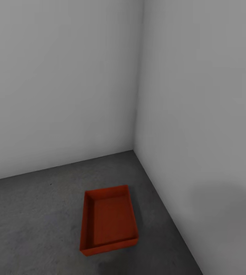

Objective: Move the two storage containers from the living room to the garage. In the garage, place one container on the floor and stack the other container on top of it (either order is fine).

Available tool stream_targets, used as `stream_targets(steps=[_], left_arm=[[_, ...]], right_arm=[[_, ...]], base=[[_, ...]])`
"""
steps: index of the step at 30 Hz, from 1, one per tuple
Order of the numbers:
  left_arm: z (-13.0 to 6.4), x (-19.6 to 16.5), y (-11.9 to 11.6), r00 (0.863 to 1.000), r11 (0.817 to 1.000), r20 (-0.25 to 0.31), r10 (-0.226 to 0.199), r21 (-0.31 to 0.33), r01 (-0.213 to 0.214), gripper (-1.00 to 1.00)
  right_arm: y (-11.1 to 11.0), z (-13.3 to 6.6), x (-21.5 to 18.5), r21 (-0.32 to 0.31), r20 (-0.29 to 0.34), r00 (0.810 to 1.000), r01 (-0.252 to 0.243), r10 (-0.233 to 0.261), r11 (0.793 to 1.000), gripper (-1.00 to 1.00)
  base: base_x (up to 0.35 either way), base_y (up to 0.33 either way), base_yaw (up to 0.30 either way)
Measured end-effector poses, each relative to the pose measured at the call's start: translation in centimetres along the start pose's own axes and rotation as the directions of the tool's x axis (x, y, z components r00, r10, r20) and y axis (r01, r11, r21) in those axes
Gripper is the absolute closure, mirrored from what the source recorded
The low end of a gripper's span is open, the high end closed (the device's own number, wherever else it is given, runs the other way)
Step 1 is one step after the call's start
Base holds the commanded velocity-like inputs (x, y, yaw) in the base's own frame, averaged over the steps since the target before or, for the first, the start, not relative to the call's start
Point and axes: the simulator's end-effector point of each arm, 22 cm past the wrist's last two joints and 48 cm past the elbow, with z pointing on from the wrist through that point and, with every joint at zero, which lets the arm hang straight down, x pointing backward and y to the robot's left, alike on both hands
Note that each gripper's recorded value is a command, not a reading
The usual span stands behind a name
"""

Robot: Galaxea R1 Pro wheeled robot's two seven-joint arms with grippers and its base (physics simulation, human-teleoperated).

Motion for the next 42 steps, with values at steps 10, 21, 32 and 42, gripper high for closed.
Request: stream_targets(steps=[10,21,32,42], left_arm=[[-0.1,0.1,1.7,1.0,0.997,0.0,0.001,-0.08,-0.001,-1.0],[-0.1,0.0,1.9,1.0,0.996,0.0,0.001,-0.087,-0.001,-1.0],[-0.1,0.1,1.9,1.0,0.996,0.0,0.001,-0.087,-0.001,-1.0],[-0.1,0.1,1.9,1.0,0.996,0.0,0.001,-0.087,-0.001,-1.0]], right_arm=[[-0.3,0.0,0.7,0.005,-0.015,1.0,0.005,-0.005,1.0,-1.0],[-0.3,0.0,1.0,0.005,-0.02,1.0,0.007,-0.007,1.0,-1.0],[-0.3,0.0,1.0,0.006,-0.02,1.0,0.007,-0.007,1.0,-1.0],[-0.3,-0.1,1.0,0.005,-0.021,1.0,0.007,-0.007,1.0,-1.0]], base=[[-0.139,-0.089,0.0],[-0.213,-0.01,0.0],[-0.251,-0.095,0.0],[-0.274,-0.148,0.0]])
